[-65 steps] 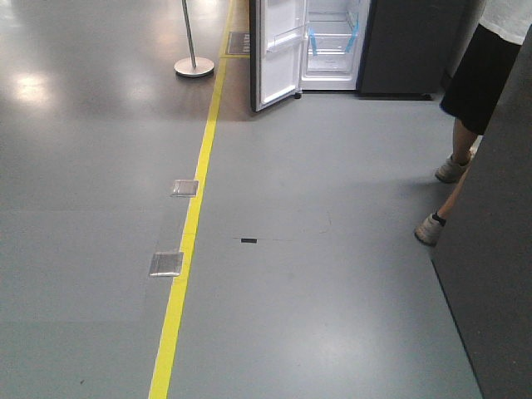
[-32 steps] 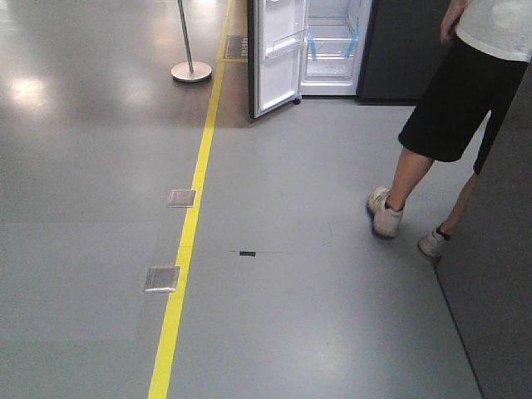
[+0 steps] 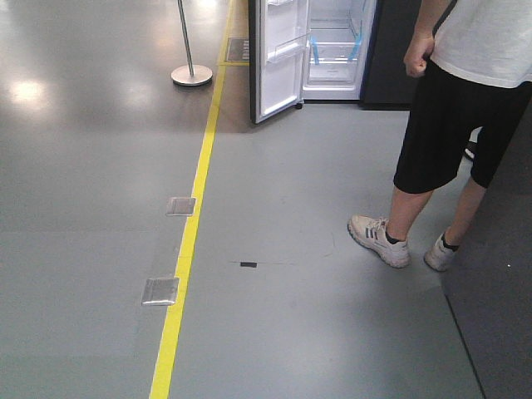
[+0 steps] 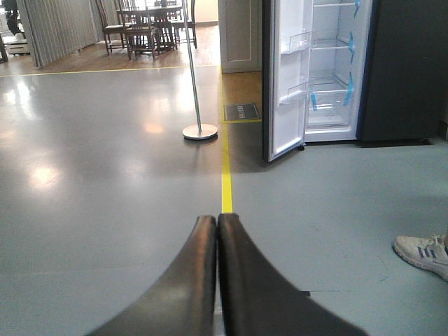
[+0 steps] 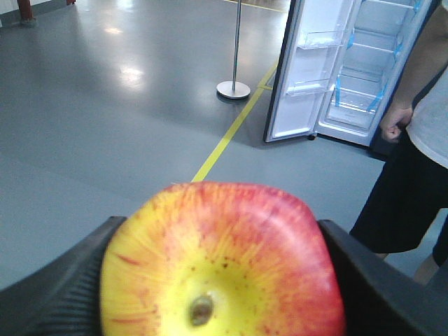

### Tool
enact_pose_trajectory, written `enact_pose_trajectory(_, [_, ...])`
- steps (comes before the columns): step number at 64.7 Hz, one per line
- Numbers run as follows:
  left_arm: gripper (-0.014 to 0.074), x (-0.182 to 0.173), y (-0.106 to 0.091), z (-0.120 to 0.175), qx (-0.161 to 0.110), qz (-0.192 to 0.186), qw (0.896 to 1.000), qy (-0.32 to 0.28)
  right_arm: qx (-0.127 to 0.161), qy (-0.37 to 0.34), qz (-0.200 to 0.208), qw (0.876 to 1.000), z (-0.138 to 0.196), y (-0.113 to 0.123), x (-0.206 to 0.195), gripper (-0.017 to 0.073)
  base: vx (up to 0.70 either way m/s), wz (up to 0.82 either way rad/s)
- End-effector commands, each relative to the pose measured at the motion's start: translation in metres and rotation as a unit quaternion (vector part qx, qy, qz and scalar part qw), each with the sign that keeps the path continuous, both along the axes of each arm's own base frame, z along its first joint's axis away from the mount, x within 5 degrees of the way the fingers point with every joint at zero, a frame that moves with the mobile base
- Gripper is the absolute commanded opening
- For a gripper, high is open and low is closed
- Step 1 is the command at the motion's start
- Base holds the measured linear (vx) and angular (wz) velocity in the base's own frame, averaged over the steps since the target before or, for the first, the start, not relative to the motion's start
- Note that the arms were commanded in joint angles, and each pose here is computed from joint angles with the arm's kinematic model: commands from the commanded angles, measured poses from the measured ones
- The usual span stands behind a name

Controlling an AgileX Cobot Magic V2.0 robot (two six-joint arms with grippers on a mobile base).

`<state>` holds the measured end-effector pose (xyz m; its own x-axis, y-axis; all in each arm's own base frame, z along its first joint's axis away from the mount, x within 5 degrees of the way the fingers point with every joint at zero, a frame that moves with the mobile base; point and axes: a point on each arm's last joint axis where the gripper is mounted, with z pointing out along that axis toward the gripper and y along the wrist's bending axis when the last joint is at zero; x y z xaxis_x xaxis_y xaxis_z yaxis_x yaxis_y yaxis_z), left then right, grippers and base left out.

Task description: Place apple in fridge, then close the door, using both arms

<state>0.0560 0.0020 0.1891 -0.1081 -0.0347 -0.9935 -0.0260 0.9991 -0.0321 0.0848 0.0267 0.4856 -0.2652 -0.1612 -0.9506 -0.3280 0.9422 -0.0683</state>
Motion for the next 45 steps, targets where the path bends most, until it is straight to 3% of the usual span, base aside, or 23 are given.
enact_pose_trajectory(1, [-0.0006, -0.0014, -0.0008, 0.0129, -0.004, -0.004, 0.999, -0.05, 0.013, -0.048, -0.008, 0.999, 0.0129, -0.0006, -0.0007, 0.0098, 0.08, 0.0])
enact_pose_trajectory(45, [-0.0006, -0.0014, -0.0008, 0.0129, -0.004, -0.004, 0.999, -0.05, 0.013, -0.048, -0.008, 0.999, 0.0129, -0.0006, -0.0007, 0.0098, 0.06, -0.01])
